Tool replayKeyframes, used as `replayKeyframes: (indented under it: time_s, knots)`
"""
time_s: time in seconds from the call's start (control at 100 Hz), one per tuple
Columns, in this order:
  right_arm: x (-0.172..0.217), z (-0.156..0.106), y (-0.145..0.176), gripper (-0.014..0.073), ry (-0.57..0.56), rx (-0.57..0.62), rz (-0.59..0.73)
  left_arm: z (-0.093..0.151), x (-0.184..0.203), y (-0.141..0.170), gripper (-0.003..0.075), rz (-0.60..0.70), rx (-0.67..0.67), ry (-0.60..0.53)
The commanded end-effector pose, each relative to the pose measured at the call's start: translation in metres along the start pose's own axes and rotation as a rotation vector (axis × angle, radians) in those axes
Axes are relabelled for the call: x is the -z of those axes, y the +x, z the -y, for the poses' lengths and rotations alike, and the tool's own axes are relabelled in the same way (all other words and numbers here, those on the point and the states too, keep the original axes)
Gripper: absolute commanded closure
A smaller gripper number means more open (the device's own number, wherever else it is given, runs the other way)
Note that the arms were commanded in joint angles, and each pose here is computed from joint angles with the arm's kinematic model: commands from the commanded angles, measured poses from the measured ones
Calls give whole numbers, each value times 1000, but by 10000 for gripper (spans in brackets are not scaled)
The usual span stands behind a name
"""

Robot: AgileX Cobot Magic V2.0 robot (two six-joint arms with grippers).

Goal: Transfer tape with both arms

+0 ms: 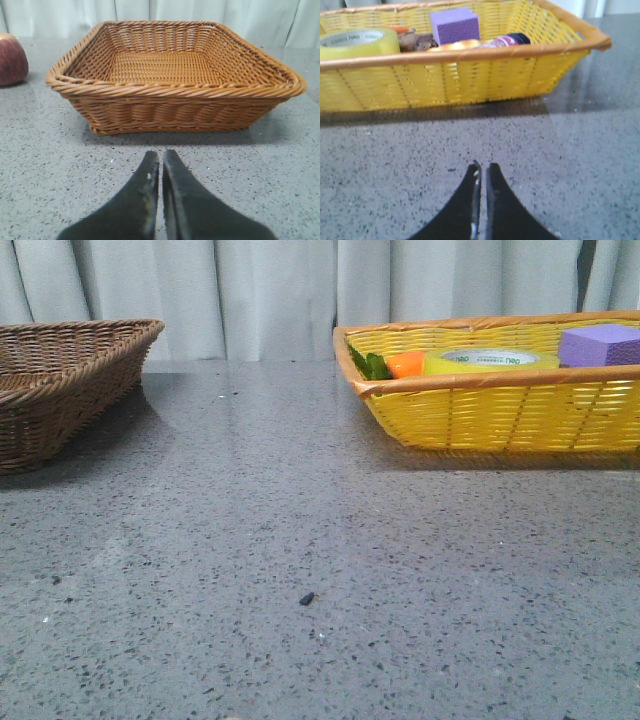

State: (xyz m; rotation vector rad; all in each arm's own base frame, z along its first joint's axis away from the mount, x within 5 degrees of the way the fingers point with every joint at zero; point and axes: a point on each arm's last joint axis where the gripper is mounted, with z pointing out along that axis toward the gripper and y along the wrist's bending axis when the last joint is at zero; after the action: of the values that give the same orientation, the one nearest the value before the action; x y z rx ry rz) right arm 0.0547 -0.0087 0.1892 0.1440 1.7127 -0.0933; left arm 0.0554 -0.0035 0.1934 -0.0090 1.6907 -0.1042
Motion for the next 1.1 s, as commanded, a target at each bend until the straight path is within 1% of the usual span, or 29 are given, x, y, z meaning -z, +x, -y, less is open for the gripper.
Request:
replayKeyframes:
  time_s: [0.0, 0.14, 0.29, 0.63, 0.76, 0.91, 1.09]
  knots:
    - [1, -1, -6, 669, -7, 5, 140, 0, 2, -6, 741, 111, -2, 6]
    - [2, -1, -13, 669, -16, 4, 220, 0, 2, -6, 741, 111, -9, 5]
    - [2, -1, -11, 669, -13, 3, 191, 0, 2, -6, 741, 109, -11, 4]
    - [2, -1, -12, 669, -14, 3, 202, 0, 2, -6, 741, 111, -13, 4]
    - [3, -2, -18, 669, -20, 4, 267, 1, 3, -14, 741, 191, -13, 12]
    - [6, -2, -25, 669, -20, 3, 284, 1, 5, -20, 741, 209, -13, 13]
    - [13, -2, -47, 669, -18, 0, 312, 3, 8, -38, 741, 232, -13, 15]
